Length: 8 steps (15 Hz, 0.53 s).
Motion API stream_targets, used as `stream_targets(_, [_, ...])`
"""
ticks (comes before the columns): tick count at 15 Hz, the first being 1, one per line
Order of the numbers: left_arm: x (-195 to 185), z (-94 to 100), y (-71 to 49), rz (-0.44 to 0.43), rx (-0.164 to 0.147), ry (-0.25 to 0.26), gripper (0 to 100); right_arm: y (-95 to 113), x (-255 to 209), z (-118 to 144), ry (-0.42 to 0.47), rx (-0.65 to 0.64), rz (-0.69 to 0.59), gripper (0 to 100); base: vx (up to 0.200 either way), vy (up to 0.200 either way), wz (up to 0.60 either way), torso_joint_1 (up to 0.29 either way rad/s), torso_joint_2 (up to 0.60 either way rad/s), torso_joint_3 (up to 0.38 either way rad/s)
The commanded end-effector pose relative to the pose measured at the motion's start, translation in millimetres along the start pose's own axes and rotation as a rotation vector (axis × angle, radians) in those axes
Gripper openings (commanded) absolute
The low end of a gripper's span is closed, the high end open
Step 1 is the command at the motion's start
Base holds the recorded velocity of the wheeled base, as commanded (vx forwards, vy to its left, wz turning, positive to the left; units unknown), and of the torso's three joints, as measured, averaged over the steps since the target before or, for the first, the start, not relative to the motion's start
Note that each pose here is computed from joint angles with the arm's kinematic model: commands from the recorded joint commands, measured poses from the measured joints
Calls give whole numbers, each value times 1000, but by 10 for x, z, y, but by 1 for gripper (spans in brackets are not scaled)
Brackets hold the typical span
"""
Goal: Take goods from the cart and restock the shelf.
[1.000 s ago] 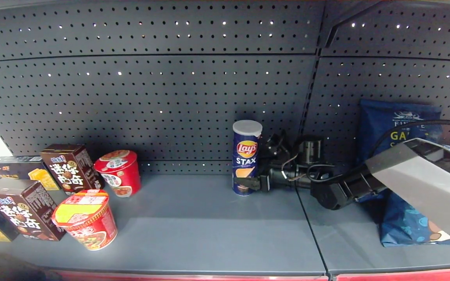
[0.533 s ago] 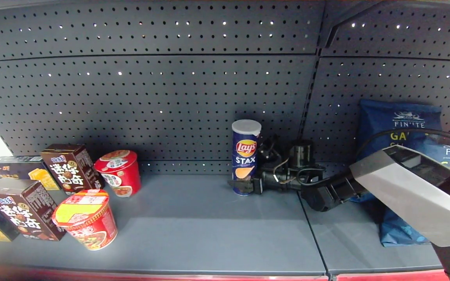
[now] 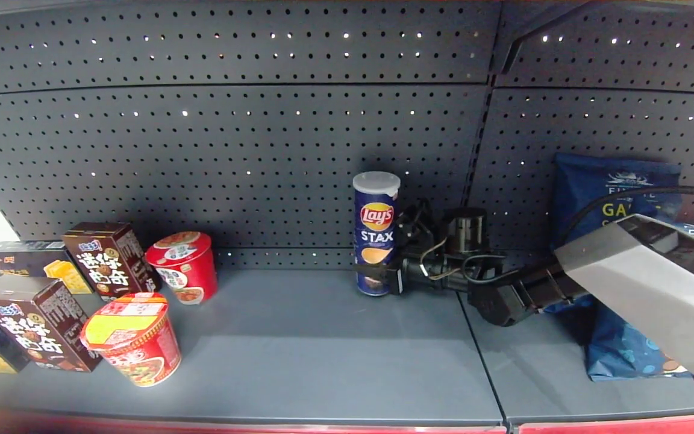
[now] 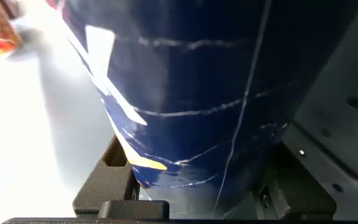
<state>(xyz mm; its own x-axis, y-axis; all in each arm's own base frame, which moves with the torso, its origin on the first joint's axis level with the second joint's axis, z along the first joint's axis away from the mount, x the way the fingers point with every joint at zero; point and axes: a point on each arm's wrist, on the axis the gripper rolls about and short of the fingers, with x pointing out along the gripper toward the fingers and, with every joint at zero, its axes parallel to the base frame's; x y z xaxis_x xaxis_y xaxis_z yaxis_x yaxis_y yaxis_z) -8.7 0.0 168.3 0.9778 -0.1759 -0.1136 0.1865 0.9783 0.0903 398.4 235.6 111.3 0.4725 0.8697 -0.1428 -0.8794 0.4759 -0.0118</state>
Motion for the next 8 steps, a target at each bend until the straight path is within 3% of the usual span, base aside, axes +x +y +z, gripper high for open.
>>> stream_targets(1, [-21, -7, -2, 1, 1, -13, 0, 321, -161, 317, -32, -6, -16, 0, 0, 0, 0, 0, 0, 0])
stream_targets(5, [-55, -49, -8, -1, 1, -28, 0, 709, -362, 489, -37, 15, -38, 0, 0, 0, 0, 0, 0, 0])
stream_targets(8, [-65, -38, -7, 0, 2, -36, 0, 933, -621, 332, -43, 11, -37, 0, 0, 0, 0, 0, 0, 0])
